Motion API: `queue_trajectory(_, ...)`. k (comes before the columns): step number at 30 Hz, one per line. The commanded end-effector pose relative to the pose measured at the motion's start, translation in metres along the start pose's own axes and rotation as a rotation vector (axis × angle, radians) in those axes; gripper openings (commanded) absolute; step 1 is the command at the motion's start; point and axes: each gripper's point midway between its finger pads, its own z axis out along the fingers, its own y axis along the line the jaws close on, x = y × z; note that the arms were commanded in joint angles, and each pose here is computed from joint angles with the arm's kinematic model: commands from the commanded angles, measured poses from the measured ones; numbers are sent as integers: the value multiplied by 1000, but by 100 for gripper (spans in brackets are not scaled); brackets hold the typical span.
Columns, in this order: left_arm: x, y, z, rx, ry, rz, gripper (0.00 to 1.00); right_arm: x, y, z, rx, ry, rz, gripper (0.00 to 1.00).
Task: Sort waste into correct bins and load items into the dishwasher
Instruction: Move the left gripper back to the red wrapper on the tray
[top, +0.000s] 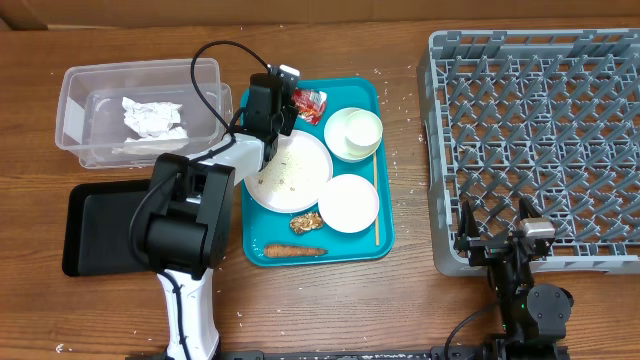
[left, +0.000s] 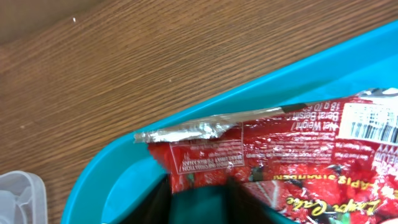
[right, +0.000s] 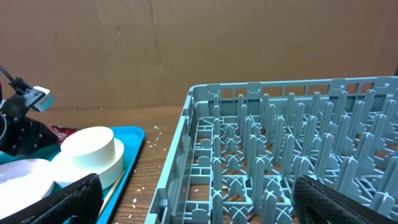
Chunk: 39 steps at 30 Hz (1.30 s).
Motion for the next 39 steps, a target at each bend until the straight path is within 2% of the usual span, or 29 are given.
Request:
queue_trajectory(1, -2, 1, 2, 1, -8, -63, 9, 2, 1, 0, -1, -3, -7, 100)
queue_trajectory(2, -4, 2, 1, 0, -13, -77, 4, 2, 1, 0, -1, -3, -7, 100)
queue_trajectory(13, -64, 5, -38, 59, -147, -209, 4, 2, 1, 0, -1, -3, -7, 100)
queue_trajectory(14, -74, 6, -46, 72, -170, -226, 26, 2, 1, 0, -1, -3, -7, 100)
queue_trajectory(15, -78, 5, -49, 84, -181, -234, 54, 2, 1, 0, -1, -3, -7, 100)
queue_trajectory(18, -83, -5, -53, 148, -191, -245, 73, 2, 1, 0, -1, -3, -7, 100)
queue_trajectory(19, -81, -7, -53, 160, -182, -268, 75, 2, 1, 0, -1, -3, -7, 100)
queue_trajectory(20, -79, -9, -51, 170, -172, -294, 75, 2, 1, 0, -1, -3, -7, 100)
queue_trajectory(21, -72, -10, -49, 178, -142, -370, 71, 2, 1, 0, -1, -3, -7, 100)
queue_trajectory(29, -61, -9, -41, 194, -71, -867, 65, 2, 1, 0, -1, -3, -7, 100)
queue_trajectory(33, -56, 1, -39, 133, -66, -1034, 63, 2, 1, 0, -1, -3, -7, 100)
queue_trajectory(34, -48, 4, -38, 99, -42, -1123, 63, 2, 1, 0, -1, -3, -7, 100)
queue_trajectory(39, -35, 3, -34, 75, 4, -1246, 66, 2, 1, 0, -1, -3, -7, 100)
